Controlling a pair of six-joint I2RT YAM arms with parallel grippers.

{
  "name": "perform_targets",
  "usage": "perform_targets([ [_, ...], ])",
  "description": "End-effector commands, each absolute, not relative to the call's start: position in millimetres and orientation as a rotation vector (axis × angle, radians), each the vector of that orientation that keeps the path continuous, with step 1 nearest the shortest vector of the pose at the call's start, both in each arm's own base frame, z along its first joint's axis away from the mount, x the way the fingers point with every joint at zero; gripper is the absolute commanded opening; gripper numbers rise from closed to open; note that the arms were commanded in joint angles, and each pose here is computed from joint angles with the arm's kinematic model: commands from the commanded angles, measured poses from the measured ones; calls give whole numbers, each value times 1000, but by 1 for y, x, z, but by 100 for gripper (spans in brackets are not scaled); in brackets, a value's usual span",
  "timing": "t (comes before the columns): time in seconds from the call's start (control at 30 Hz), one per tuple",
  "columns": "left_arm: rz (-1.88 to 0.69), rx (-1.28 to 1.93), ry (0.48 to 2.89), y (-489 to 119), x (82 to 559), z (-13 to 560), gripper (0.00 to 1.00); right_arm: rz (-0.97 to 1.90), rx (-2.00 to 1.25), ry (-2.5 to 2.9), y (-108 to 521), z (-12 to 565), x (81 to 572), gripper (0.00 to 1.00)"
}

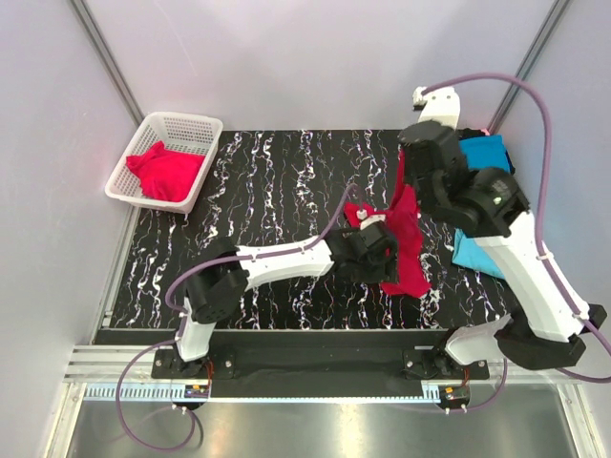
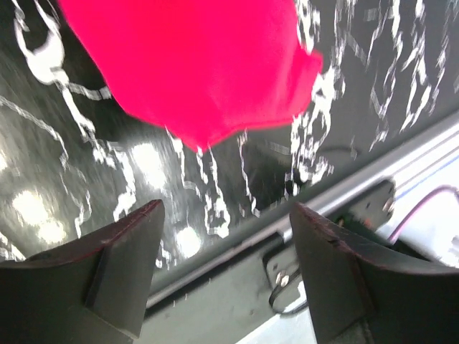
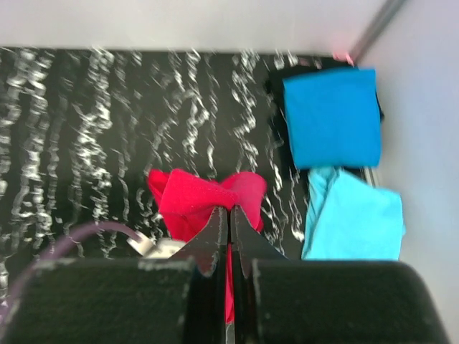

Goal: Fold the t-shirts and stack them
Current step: Flatten the tshirt out

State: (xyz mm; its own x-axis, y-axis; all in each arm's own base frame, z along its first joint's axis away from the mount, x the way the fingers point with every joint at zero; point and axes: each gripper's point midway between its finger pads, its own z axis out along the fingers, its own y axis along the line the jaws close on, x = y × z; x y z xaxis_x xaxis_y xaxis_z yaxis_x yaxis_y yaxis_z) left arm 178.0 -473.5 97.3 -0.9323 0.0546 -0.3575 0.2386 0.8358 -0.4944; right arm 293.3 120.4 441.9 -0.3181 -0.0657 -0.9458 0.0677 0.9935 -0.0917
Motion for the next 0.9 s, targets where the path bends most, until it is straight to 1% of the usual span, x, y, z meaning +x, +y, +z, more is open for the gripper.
perform_targets([
  [0.0,-1055,202,2599,-497,180,133,69,-239,163,1932,94,400,292,0],
  [0.07,-1103,212,2600,-503,177,133,66,-249,257,1965,83,378,295,0],
  [0.13,-1102,216,2618,-501,174,129,64,-312,351,2000,55,354,298,0],
  [0.17,-1104,211,2618,-499,173,131,64,-320,356,2024,52,341,299,0],
  [0.2,-1076,201,2634,-492,171,122,62,-325,368,2017,47,340,299,0],
  [0.23,-1071,175,2600,-487,175,133,62,-331,374,2007,44,340,301,0],
  [0.33,-1010,113,2592,-468,178,126,61,-341,362,2018,45,333,304,0],
  [0.47,-1080,105,2560,-471,184,140,61,-281,342,2016,59,336,315,0],
  [0.5,-1079,123,2581,-476,184,133,61,-294,344,2014,58,337,319,0],
  [0.57,-1158,192,2576,-497,182,146,66,-329,358,1992,53,345,325,0],
  [0.6,-1113,201,2634,-500,180,128,68,-349,350,2005,54,341,331,0],
  [0.63,-1111,205,2642,-503,182,127,70,-364,356,2008,52,340,335,0],
  [0.67,-1140,216,2629,-513,184,138,71,-363,366,2012,50,340,338,0],
  [0.8,-1099,226,2682,-518,184,124,73,-437,435,2064,23,319,356,0],
  [0.87,-1058,226,2702,-517,185,115,73,-429,445,2090,19,309,361,0],
])
